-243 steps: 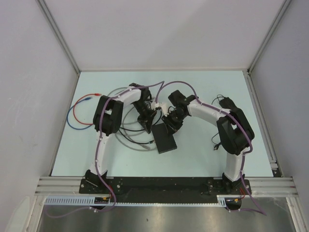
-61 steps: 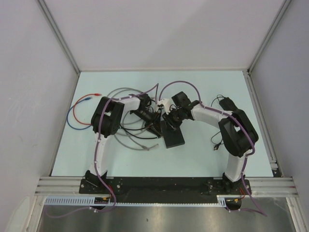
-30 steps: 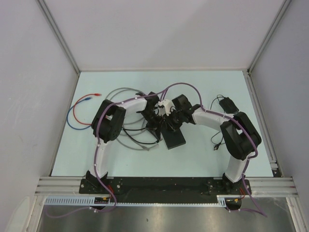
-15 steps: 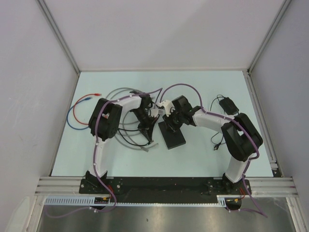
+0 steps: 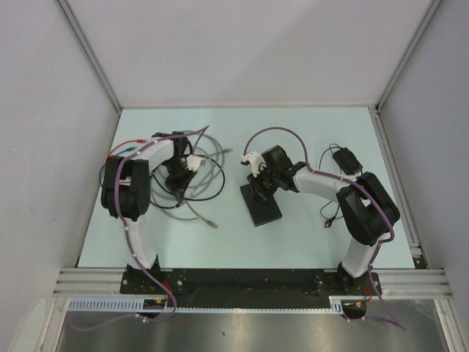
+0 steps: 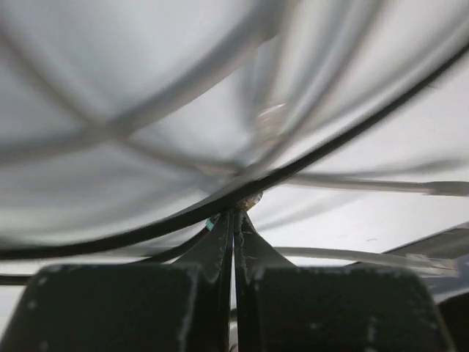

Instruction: Pull the plug from the switch port

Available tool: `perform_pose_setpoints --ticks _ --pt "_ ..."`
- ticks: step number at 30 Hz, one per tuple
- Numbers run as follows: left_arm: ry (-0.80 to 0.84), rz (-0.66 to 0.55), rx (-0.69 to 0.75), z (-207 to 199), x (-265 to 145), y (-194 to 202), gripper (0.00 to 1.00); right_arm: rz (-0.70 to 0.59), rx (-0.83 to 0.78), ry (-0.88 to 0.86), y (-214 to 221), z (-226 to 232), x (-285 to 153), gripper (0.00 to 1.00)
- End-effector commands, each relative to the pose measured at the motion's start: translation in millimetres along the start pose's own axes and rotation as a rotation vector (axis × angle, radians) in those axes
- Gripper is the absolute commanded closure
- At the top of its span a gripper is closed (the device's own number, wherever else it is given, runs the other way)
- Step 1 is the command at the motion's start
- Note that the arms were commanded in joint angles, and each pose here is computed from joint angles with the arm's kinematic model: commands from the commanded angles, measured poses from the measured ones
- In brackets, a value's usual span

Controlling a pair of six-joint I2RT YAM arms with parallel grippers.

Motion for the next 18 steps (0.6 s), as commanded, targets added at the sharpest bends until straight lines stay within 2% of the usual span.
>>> perform_pose_setpoints --ticks 1,5,7,8,9,10,11,12,13,14,15,17,18 --pt "-0.287 0.108 0.041 52 -9 36 1.00 0.167 0.086 0.044 46 -6 -1 0.74" --pt "-0.308 0.146 -0.011 69 -17 45 1.00 0.135 0.086 0.053 39 -8 -5 0.71" --pt "-0.208 0.081 -0.016 59 -22 33 0.97 0.118 0.087 0.058 35 -8 -10 0.69" --pt "-0.161 0.011 -0.014 54 -35 20 0.82 0.112 0.086 0.059 34 -8 -11 0.68" --pt "-0.098 -0.012 -0.014 44 -44 18 0.77 0.103 0.085 0.060 31 -9 -12 0.67" --pt "-0.003 -0.088 -0.005 32 -52 8 0.73 0.082 0.080 0.065 26 -9 -17 0.63" --pt "0.017 -0.159 0.012 28 -69 -4 0.65 0.067 0.076 0.066 22 -8 -20 0.58" --pt "0.061 -0.180 0.020 20 -79 -6 0.51 0.047 0.071 0.072 16 -9 -24 0.54" --pt "0.122 -0.253 0.039 10 -91 -14 0.42 0.023 0.062 0.079 9 -10 -29 0.48" --pt "0.113 -0.315 0.051 8 -109 -24 0.03 0.002 0.058 0.090 3 -12 -34 0.44" --pt "0.090 -0.363 0.050 9 -120 -31 0.01 -0.010 0.062 0.127 -1 -16 -38 0.42" --pt "0.001 -0.449 0.003 15 -148 -46 0.01 -0.093 0.185 0.243 -29 -38 -57 0.26" --pt "-0.022 -0.479 -0.005 17 -157 -52 0.01 -0.134 0.233 0.283 -44 -52 -69 0.22"
Point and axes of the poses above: each gripper's point midway between its finger pads, its own x axis out along the fingers, its own z axis along the line the jaws close on, y = z × x, the point moved 6 cm from there along -x, back along the fingers, and after that the axes turned 6 degrees about x, right-handed, at the moved point
